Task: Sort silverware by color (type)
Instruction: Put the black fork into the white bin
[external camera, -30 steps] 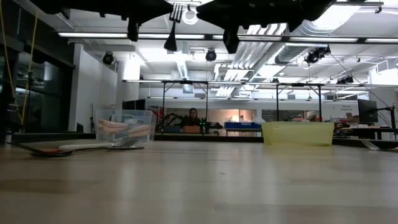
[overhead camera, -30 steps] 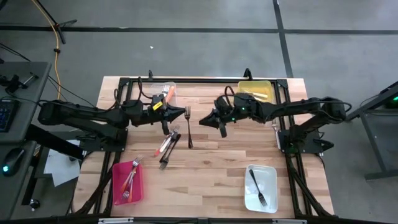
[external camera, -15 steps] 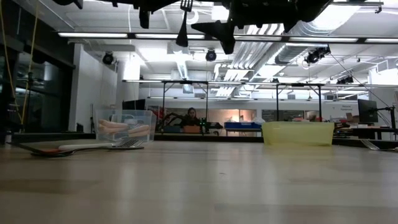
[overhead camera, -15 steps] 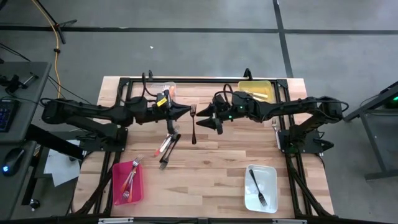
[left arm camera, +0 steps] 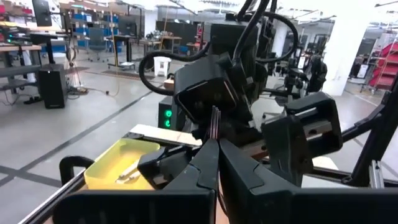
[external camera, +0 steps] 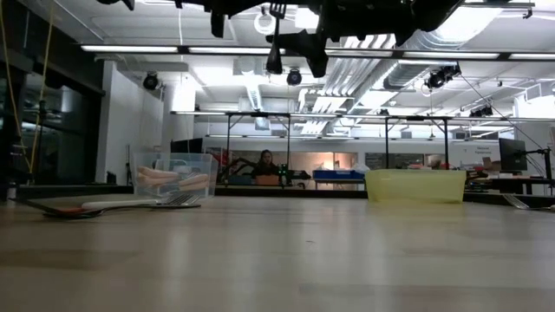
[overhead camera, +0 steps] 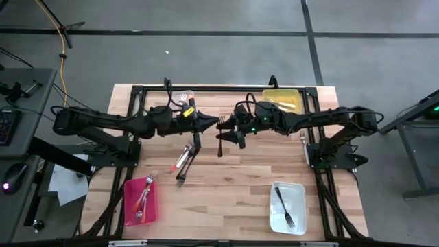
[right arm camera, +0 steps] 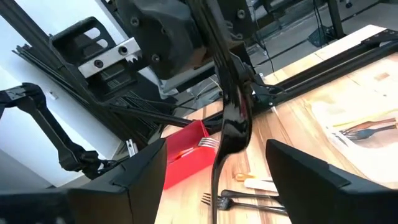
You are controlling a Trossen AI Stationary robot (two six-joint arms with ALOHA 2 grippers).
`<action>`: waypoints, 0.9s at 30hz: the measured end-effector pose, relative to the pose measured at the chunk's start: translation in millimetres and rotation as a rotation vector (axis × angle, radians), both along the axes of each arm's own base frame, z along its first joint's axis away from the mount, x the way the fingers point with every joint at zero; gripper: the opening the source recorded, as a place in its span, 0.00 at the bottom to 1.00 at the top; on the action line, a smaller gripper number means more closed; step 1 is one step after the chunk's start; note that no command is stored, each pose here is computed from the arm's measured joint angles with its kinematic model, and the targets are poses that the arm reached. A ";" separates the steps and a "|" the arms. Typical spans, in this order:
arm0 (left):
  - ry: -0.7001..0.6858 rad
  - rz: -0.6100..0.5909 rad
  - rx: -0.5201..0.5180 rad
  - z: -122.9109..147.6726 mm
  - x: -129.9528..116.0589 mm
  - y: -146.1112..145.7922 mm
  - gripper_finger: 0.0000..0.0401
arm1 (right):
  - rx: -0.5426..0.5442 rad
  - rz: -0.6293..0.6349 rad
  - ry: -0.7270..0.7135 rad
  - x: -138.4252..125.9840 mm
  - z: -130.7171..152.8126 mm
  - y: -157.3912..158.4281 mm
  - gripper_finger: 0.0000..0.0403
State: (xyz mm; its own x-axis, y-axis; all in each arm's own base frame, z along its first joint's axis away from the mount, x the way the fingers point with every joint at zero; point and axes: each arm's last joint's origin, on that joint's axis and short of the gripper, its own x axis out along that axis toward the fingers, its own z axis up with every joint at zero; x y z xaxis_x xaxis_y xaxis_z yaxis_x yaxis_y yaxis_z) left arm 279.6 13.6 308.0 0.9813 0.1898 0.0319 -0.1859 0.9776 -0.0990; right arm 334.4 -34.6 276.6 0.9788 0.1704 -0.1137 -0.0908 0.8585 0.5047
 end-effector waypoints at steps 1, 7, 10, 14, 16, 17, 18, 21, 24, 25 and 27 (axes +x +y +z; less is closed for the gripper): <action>0.005 0.000 0.001 0.3 -0.9 0.0 0.00 | 0.000 0.000 0.001 0.0 -0.1 0.0 0.62; 0.026 0.004 0.001 4.0 -8.2 -0.1 0.00 | 0.002 0.010 0.001 -0.1 0.0 0.3 0.46; 0.021 0.004 0.001 5.0 -9.0 -0.1 0.00 | 0.001 0.012 0.005 -0.2 -0.4 0.4 0.26; 0.024 0.004 -0.003 4.5 -8.7 -0.1 0.00 | 0.002 0.019 0.004 -0.3 -0.2 0.6 0.03; 0.026 0.004 -0.007 3.7 -8.0 -0.1 0.00 | 0.004 0.030 0.004 -0.3 -0.2 0.9 0.06; 0.027 0.004 -0.007 3.4 -7.8 -0.1 0.00 | 0.004 0.034 0.004 -0.4 -0.3 1.0 0.07; 0.028 0.004 -0.007 3.4 -7.8 -0.1 0.00 | 0.005 0.039 0.004 -0.4 -0.3 1.1 0.07; 0.026 0.005 -0.007 3.5 -7.8 -0.1 0.00 | 0.007 0.052 0.004 -0.5 -0.3 1.5 0.02; 0.029 0.004 -0.032 2.9 -7.9 -0.1 0.02 | 0.003 0.053 0.004 -0.5 -0.3 1.4 0.02; 0.038 0.003 -0.044 1.7 -7.9 -0.1 0.03 | 0.002 0.053 0.005 -0.6 -0.5 1.2 0.01; 0.062 -0.006 -0.061 -0.8 -7.9 -0.4 0.07 | 0.003 0.050 0.011 -0.8 -1.1 0.0 0.00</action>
